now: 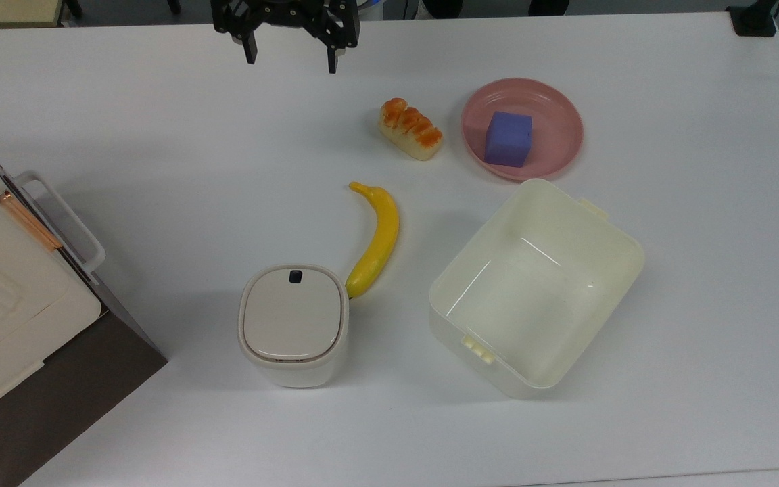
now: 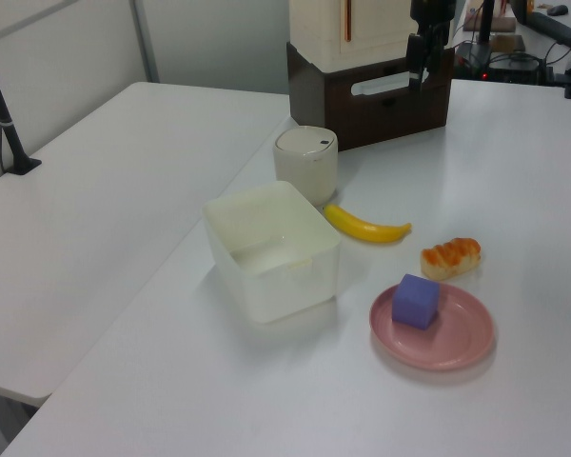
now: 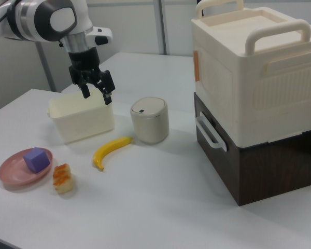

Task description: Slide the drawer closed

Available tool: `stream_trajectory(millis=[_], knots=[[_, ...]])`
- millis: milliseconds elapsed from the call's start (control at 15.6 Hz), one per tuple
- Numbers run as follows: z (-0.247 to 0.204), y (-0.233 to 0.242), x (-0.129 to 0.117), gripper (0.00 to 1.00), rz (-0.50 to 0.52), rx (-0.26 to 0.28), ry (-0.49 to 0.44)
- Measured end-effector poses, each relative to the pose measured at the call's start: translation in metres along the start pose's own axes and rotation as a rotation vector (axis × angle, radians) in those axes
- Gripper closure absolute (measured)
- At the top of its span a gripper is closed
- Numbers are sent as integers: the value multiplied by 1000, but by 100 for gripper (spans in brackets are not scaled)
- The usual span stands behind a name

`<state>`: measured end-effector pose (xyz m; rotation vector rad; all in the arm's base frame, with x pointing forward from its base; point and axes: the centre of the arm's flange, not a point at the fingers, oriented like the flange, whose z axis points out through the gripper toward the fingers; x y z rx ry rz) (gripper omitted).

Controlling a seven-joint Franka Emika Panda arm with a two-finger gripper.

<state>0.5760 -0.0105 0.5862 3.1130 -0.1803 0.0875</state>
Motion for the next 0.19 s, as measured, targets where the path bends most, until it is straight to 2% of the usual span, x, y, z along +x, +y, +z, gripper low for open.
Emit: stream_trajectory(millis=[193], knots=[[0, 0, 0, 0, 0, 0, 0]])
